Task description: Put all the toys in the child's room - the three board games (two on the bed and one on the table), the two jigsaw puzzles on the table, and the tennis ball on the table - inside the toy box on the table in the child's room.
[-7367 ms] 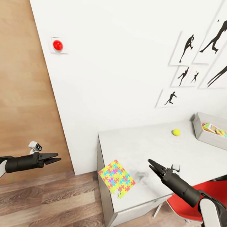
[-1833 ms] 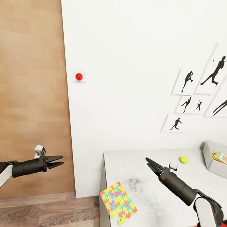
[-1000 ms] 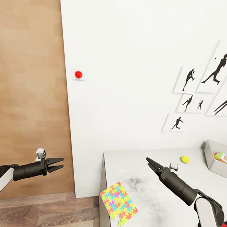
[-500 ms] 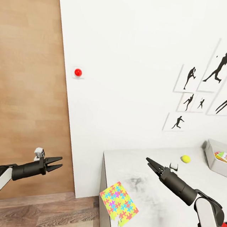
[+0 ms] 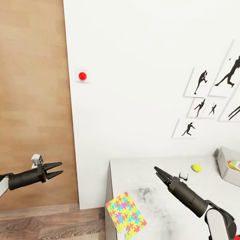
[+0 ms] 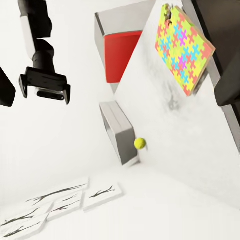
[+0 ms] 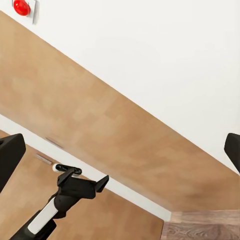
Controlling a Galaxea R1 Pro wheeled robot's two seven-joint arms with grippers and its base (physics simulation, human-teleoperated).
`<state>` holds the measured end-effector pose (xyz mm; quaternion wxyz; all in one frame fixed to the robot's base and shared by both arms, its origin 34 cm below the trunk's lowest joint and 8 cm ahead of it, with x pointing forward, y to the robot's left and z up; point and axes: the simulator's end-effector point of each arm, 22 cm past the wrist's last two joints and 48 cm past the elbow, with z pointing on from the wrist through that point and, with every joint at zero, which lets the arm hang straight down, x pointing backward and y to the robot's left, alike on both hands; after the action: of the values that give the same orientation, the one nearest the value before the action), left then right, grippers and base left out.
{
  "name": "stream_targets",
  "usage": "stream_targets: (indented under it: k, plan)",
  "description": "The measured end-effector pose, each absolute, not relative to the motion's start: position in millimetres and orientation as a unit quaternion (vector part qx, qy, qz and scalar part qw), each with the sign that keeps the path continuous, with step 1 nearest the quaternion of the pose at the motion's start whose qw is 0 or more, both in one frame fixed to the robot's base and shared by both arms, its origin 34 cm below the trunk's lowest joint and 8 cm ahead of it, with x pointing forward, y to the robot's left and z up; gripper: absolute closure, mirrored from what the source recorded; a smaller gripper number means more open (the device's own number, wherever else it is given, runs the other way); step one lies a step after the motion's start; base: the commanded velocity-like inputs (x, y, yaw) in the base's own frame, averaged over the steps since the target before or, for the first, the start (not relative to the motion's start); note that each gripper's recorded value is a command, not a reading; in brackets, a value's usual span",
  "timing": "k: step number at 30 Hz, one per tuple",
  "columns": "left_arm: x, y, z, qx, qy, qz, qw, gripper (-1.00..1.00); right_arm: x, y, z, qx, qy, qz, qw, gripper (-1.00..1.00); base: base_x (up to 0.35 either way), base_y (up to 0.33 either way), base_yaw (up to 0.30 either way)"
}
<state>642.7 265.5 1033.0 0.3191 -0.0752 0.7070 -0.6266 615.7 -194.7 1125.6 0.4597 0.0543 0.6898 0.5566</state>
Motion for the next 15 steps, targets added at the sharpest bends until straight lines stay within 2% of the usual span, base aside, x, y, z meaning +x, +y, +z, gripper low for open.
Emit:
stream_targets:
  k: [15]
  plan:
    - [648.0, 266.3, 1016.1, -0.079, 0.710, -0.624, 0.318, -1.00, 619.8, -192.5, 1110.8, 0.053, 0.690, 0.558, 0.458, -1.00, 0.000, 0.000, 0.000]
